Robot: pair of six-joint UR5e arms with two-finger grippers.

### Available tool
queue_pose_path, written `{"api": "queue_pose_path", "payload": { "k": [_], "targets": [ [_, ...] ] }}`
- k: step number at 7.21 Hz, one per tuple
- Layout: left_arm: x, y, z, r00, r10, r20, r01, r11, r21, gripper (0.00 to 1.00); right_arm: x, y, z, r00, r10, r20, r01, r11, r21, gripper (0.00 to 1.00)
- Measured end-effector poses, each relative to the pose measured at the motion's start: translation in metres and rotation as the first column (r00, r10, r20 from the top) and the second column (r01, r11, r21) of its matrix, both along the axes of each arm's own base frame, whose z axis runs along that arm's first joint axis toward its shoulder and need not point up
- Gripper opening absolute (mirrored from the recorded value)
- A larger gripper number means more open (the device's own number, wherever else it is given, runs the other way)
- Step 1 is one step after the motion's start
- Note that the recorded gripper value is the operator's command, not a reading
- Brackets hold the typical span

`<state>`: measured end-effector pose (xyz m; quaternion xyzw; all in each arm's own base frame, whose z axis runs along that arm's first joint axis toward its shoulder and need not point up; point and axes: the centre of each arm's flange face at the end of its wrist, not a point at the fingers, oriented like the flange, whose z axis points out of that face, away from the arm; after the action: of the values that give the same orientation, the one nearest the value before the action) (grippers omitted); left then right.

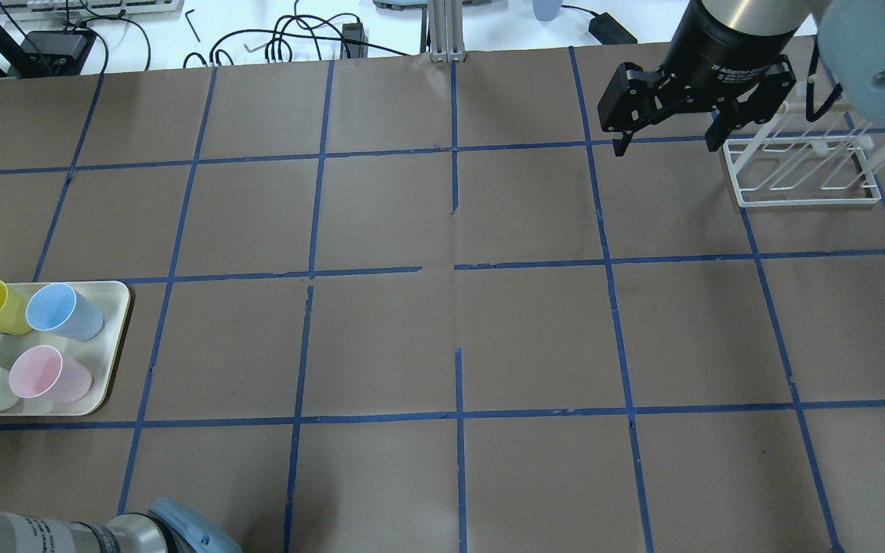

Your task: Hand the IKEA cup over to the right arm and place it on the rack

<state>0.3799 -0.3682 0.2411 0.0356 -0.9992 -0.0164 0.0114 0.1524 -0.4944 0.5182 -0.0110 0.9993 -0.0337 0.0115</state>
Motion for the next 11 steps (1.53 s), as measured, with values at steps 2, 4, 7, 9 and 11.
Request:
{"api": "queue_pose_path", "payload": {
  "k": [2,4,7,9,11],
  "targets": [
    [-0.0027,0.0003,0.0035,1.0,0.0,0.005,0.0,1.0,0.001,0.9,0.0002,-0.0001,0.0001,1.0,0.0,0.0,0.0,1.0,-0.001,1.0],
    [-0.0042,-0.0004,0.0046,0.999,0.033,0.006,-0.033,0.999,0.004,0.9,0.0001,-0.0001,0.0001,1.0,0.0,0.0,0.0,1.0,-0.001,1.0],
    [-0.0043,-0.0008,0.0087,0.991,0.129,0.019,-0.129,0.992,0.012,0.9,0.0,-0.0001,0.0001,1.0,0.0,-0.001,0.0,1.0,-0.002,1.0],
    [-0.0055,0.0009,0.0089,0.989,0.145,0.034,-0.146,0.989,0.031,0.9,-0.0001,-0.0001,0.0002,1.0,0.0,-0.001,0.0,1.0,-0.002,1.0],
    [-0.0061,0.0013,0.0083,0.982,0.186,0.038,-0.187,0.982,0.036,0.87,0.0003,0.0,0.0001,1.0,0.001,-0.001,-0.001,1.0,-0.001,1.0]
  ]
}}
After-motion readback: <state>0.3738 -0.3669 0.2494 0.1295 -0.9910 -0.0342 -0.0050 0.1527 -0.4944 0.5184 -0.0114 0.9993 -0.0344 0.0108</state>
